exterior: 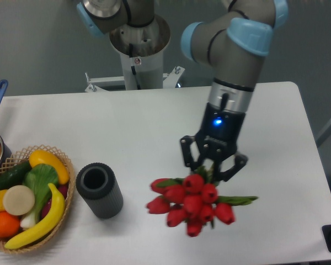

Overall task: Insert the flowers into the vase
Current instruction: 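Carry the tulip bunch toward the black vase and raise it above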

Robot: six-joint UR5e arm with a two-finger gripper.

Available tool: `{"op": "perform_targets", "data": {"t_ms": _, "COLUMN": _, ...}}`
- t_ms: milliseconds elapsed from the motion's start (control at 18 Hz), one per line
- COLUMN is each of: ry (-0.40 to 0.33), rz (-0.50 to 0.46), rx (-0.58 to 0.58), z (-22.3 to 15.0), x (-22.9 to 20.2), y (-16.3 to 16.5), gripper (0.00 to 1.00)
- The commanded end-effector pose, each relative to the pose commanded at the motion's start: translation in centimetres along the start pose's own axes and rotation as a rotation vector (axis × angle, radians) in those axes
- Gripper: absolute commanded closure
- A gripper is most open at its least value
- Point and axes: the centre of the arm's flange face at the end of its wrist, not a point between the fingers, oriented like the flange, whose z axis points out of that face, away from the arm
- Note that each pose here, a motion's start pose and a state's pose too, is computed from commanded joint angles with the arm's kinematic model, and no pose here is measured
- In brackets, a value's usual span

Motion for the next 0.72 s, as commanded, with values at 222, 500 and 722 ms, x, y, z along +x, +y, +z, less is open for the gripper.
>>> {"op": "perform_targets", "data": {"t_ms": 222, "ry": 0.094, "rz": 0.037, "rx": 0.166, "z": -0.9, "x": 1.1, "y": -2.3, "gripper": 0.64}}
{"op": "perform_targets", "data": {"t_ms": 500, "ry": 0.176, "rz": 0.045, "rx": 0.249, "z": -0.7, "x": 3.0, "y": -3.4, "gripper": 0.64}}
{"op": "perform_targets", "data": {"t_ms": 722, "ry": 0.263, "rz": 0.058, "rx": 0.34, "z": -0.7, "x": 4.6, "y": -4.9, "gripper": 0.64}}
